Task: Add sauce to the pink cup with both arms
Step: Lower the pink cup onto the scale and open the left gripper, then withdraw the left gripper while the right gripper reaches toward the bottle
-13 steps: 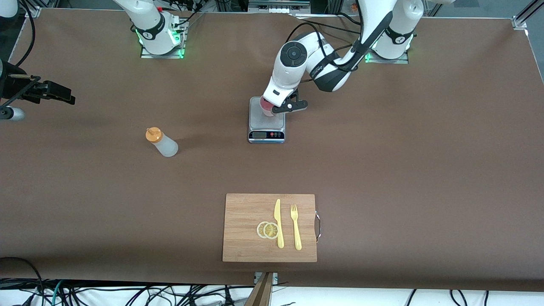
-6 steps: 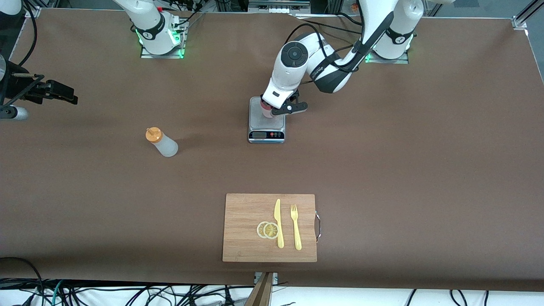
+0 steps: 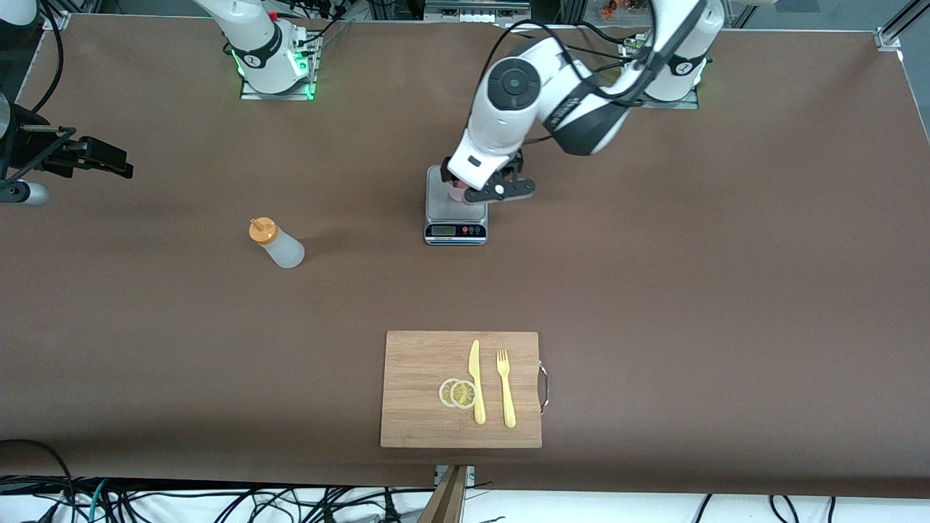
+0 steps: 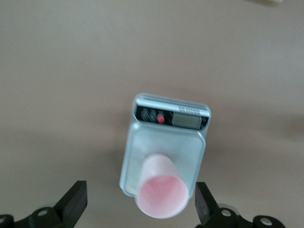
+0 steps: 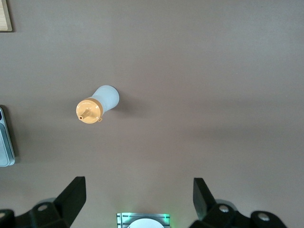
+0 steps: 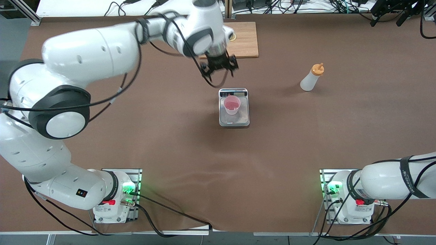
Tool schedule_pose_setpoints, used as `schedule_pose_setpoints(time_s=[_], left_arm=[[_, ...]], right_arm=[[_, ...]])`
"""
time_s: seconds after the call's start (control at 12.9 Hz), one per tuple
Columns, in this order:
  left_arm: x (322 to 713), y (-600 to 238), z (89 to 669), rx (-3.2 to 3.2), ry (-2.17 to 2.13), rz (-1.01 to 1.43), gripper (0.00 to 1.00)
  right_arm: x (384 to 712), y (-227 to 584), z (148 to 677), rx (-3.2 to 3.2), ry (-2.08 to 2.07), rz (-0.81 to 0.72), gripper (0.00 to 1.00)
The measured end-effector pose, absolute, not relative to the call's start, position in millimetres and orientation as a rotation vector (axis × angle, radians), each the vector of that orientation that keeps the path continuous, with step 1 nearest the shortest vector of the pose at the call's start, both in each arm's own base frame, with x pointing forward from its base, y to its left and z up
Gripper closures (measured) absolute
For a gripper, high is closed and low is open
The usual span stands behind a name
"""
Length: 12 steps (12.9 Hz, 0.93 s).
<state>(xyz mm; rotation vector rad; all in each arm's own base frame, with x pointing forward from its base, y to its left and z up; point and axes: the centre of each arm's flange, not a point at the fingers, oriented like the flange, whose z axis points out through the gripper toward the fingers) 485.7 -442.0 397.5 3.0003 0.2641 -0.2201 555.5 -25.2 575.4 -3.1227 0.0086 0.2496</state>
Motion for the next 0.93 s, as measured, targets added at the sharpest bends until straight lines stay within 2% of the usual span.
schedule_pose_setpoints(time_s=[0.23, 0.47, 0.7, 0.93], left_arm=[[553.1, -353.8, 455.6, 3.026, -0.003, -0.149, 0.00], [592.6, -261.0, 504.4, 3.047, 0.038, -0.073, 0.00], [613.2, -152.2, 548.7, 3.071, 0.086, -0.029, 0.00], [610.3, -68.8, 569.9, 3.097, -0.011, -0.114, 0.00]], right_arm=[[555.3, -23.9, 575.3, -3.122, 0.005, 0.253, 0.00], [556.0, -23.0, 572.8, -3.122, 0.003, 0.263, 0.00], [560.6, -16.7, 556.2, -3.109, -0.070, 0.326, 0.00], [565.5, -10.0, 530.8, -3.045, -0.338, 0.391, 0.00]])
